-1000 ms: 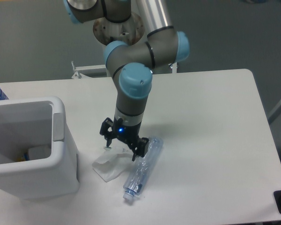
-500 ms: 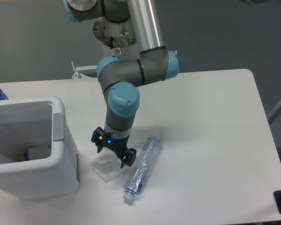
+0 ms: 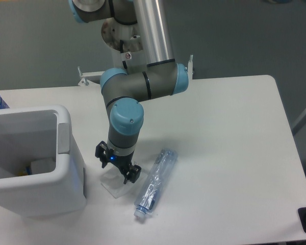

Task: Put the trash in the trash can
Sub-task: 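Lower the gripper onto the plastic bag and close on it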

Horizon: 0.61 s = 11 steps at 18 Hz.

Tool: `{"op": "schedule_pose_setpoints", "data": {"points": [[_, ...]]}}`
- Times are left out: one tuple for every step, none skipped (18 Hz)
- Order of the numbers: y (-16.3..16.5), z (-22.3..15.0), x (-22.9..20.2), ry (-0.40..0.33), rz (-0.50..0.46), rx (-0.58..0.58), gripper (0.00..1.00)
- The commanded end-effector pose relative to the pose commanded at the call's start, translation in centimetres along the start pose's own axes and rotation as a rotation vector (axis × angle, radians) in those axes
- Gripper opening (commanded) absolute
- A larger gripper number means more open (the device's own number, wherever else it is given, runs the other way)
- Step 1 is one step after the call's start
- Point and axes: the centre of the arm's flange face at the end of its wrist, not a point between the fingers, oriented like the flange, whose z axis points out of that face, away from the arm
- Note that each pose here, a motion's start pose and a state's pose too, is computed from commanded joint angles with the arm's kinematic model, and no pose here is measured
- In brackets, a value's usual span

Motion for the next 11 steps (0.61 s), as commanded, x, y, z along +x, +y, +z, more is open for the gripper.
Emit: {"op": "schedule_pose_setpoints", "data": {"points": [[-0.01, -0.09, 0.01, -0.001, 0.0, 0.001, 0.6], [-0.03, -0.18, 0.02, -0.002, -0.001, 0.002, 0.58], [-0.03, -0.18, 0.02, -0.002, -0.001, 0.002, 0.57], [-0.01, -0.31, 0.08, -0.003, -0.001, 0.003, 0.57], [-0.02, -0.4, 0.1, -0.005, -0.002, 0.004, 0.57], [-0.07, -0.46, 0.06, -0.006, -0.009, 0.005, 0.52], [-0.11, -0.43, 0.15, -0.004, -0.011, 0.004, 0.42], [-0.2, -0.38, 0.3, -0.003, -0.011, 0.002, 0.34], [-0.31, -0.35, 0.45, -0.003, -0.009, 0.001, 0.29], [-0.38, -0.51, 0.43, -0.003, -0.008, 0.001, 0.27], [-0.42, -0.74, 0.42, -0.006, -0.008, 0.002, 0.21]]}}
